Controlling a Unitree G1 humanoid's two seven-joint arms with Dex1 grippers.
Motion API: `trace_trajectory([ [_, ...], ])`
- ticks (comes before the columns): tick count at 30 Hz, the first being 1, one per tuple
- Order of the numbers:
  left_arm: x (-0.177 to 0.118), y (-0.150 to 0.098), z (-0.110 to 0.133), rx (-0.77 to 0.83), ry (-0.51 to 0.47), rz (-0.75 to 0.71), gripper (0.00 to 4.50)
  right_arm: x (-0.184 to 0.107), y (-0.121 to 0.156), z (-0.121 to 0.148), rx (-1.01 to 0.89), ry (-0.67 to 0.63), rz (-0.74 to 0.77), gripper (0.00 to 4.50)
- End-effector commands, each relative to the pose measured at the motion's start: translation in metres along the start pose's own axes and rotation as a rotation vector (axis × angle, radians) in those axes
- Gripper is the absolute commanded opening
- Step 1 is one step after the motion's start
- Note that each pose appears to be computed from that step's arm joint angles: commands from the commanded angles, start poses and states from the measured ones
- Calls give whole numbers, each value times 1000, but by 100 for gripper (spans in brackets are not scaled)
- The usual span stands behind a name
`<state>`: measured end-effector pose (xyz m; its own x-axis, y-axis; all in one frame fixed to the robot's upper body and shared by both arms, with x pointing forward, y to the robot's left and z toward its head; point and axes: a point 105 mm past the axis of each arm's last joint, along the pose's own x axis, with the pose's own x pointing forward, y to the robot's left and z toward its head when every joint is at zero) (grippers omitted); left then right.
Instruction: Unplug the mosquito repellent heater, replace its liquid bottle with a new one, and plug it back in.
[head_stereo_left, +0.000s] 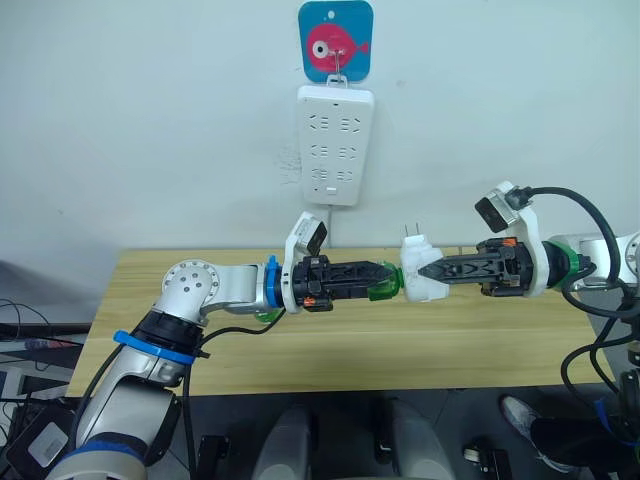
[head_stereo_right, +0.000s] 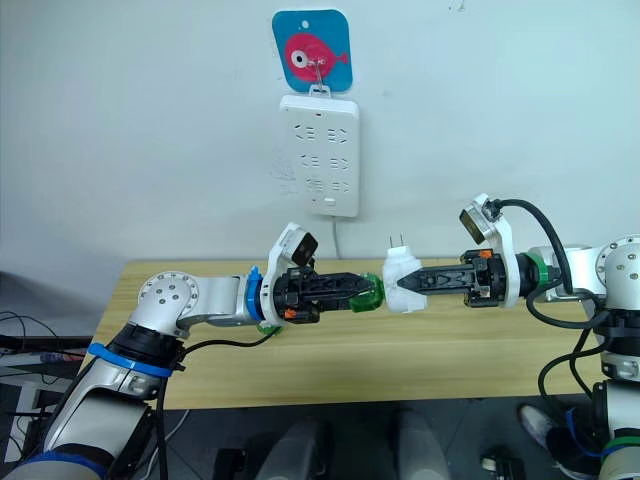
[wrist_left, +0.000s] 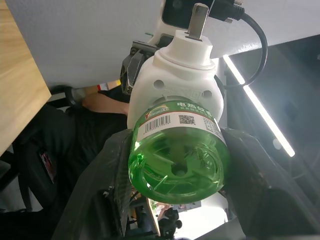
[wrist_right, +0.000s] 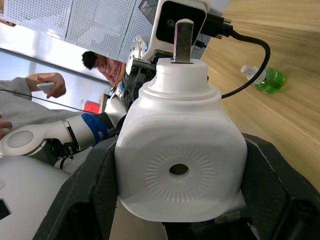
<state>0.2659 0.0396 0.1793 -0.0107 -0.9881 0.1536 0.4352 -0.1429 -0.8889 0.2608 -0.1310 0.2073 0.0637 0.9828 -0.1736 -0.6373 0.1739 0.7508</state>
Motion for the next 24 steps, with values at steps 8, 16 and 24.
trace_trajectory([
  [8, -6, -3, 18, 94, -122, 16, 392, -2, 13, 1, 1, 14, 73, 297],
  [16, -44, 11, 20, 251, -178, 185, 448, -15, 8, 5, 50, -35, 54, 297],
  [24, -32, 16, 9, 1606, 217, 327, 448, -25, -6, 18, 89, -117, 3, 297],
])
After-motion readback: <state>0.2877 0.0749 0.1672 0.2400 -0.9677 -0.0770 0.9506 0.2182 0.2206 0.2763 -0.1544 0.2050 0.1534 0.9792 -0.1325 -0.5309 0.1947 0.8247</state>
